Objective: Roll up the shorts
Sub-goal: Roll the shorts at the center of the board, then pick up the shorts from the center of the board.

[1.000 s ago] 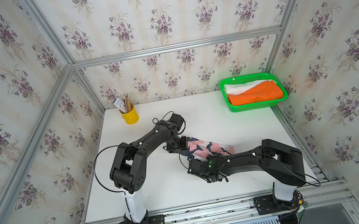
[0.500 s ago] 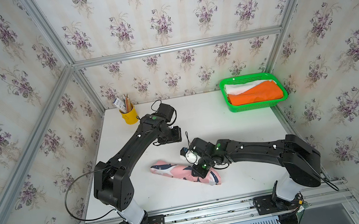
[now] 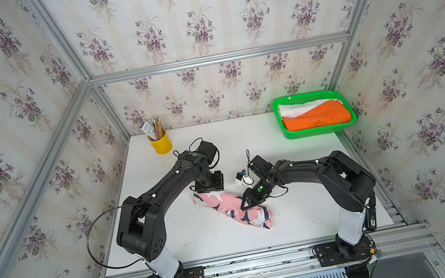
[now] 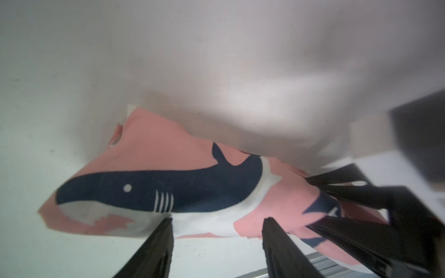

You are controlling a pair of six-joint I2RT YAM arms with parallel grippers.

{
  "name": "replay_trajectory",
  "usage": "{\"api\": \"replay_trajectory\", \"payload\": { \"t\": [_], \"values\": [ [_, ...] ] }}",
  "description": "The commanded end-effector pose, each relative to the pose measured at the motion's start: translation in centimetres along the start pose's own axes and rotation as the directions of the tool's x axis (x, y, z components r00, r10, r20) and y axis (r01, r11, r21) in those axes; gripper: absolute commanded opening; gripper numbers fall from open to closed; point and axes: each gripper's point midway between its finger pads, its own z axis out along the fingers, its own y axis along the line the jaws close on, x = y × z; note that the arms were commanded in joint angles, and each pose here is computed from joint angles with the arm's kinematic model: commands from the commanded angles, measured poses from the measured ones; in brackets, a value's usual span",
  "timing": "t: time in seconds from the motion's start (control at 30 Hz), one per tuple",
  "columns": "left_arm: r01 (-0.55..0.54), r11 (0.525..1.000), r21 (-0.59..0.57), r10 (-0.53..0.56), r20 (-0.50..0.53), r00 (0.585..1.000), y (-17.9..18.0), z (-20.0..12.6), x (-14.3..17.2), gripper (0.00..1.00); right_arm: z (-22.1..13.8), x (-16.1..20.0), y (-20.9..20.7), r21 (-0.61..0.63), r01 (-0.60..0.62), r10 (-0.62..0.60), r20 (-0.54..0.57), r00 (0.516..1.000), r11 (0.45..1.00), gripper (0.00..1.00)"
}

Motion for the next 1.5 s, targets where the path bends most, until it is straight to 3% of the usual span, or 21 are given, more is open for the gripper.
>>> {"api": "replay_trajectory", "payload": {
  "t": [0.0, 0.17, 0.33, 0.57, 0.67, 0.87, 1.13, 1.33, 1.47],
  "values": [
    [0.048, 0.997, -0.061, -0.050, -0.021, 0.999, 2.0, 2.2, 0.9, 0.62, -1.6, 0.7, -0.2, 0.076, 0.009, -0.009, 0.003, 1.000, 0.997, 0.54],
    [0.083, 0.993, -0.087, -0.086, -0.031, 0.996, 3.6, 4.0, 1.8, 0.61, -3.5, 4.1, -0.6, 0.149, 0.007, -0.005, -0.012, 1.000, 0.989, 0.56],
    [0.078, 0.992, -0.096, -0.078, 0.011, 0.997, 4.0, 3.6, 1.4, 0.60, -2.9, 7.9, -3.4, 0.242, -0.050, 0.064, -0.050, 0.997, 0.969, 0.50],
    [0.061, 0.996, -0.071, -0.049, 0.156, 0.987, 3.4, -1.1, -0.7, 0.62, -6.8, 1.5, 1.0, 0.400, 0.081, -0.116, 0.063, 0.991, 0.913, 0.62],
    [0.081, 0.995, -0.056, -0.067, 0.211, 0.975, 3.8, -3.4, -1.2, 0.63, -6.9, 0.1, 2.2, 0.466, 0.167, -0.189, 0.001, 0.982, 0.869, 0.67],
    [0.147, 0.989, -0.014, -0.135, 0.309, 0.941, 6.0, -7.5, -0.8, 0.64, -2.7, -1.6, 4.7, 0.466, 0.362, -0.313, -0.182, 0.932, 0.807, 0.87],
    [0.226, 0.974, 0.036, -0.222, 0.383, 0.897, 8.9, -10.2, 1.4, 0.67, 2.4, -3.3, 3.1, 0.423, 0.436, -0.317, -0.323, 0.892, 0.794, 0.99],
    [0.234, 0.971, 0.058, -0.238, 0.371, 0.897, 9.2, -10.3, 2.3, 0.68, 5.5, -2.1, 2.0, 0.360, 0.425, -0.274, -0.400, 0.875, 0.830, 0.93],
    [0.230, 0.970, 0.078, -0.242, 0.369, 0.898, 9.0, -10.2, 2.3, 0.68, 5.8, -2.3, 1.7, 0.380, 0.407, -0.252, -0.395, 0.883, 0.831, 0.73]
  ]
}}
